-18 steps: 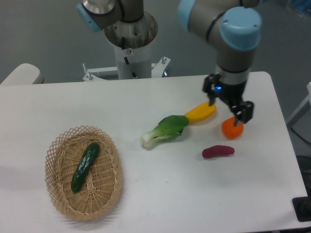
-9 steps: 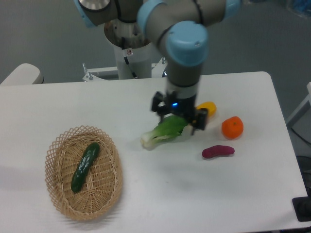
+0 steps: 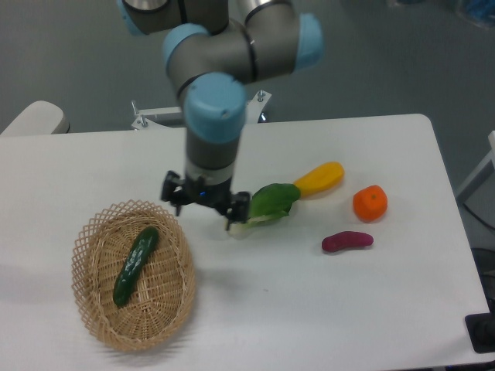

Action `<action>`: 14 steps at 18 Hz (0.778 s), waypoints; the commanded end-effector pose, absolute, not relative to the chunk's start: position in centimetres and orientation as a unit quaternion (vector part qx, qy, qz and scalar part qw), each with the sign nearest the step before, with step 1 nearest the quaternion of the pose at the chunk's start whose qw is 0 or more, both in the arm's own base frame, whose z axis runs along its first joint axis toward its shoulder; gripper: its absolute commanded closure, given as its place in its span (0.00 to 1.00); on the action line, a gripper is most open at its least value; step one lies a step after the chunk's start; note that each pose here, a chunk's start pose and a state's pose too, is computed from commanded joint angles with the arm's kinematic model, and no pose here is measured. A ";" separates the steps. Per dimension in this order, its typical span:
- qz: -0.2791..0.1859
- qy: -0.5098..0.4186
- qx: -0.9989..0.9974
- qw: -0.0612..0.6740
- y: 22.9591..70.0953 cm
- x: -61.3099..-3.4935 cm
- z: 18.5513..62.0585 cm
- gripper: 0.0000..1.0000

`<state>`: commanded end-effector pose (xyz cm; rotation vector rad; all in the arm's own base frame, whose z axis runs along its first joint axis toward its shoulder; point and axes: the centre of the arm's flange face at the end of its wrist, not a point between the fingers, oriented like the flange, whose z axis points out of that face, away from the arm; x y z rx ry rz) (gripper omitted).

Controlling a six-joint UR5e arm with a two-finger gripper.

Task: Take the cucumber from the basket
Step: 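Move the open gripper across the table toward the wicker basket, then lower the gripper into the basket around the green cucumber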

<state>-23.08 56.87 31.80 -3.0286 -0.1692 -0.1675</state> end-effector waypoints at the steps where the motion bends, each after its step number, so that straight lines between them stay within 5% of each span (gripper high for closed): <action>1: -0.052 -0.052 -0.996 0.055 57.3 -22.2 30.5 0.00; 14: -0.024 -0.023 -0.999 0.042 61.0 -15.2 21.8 0.00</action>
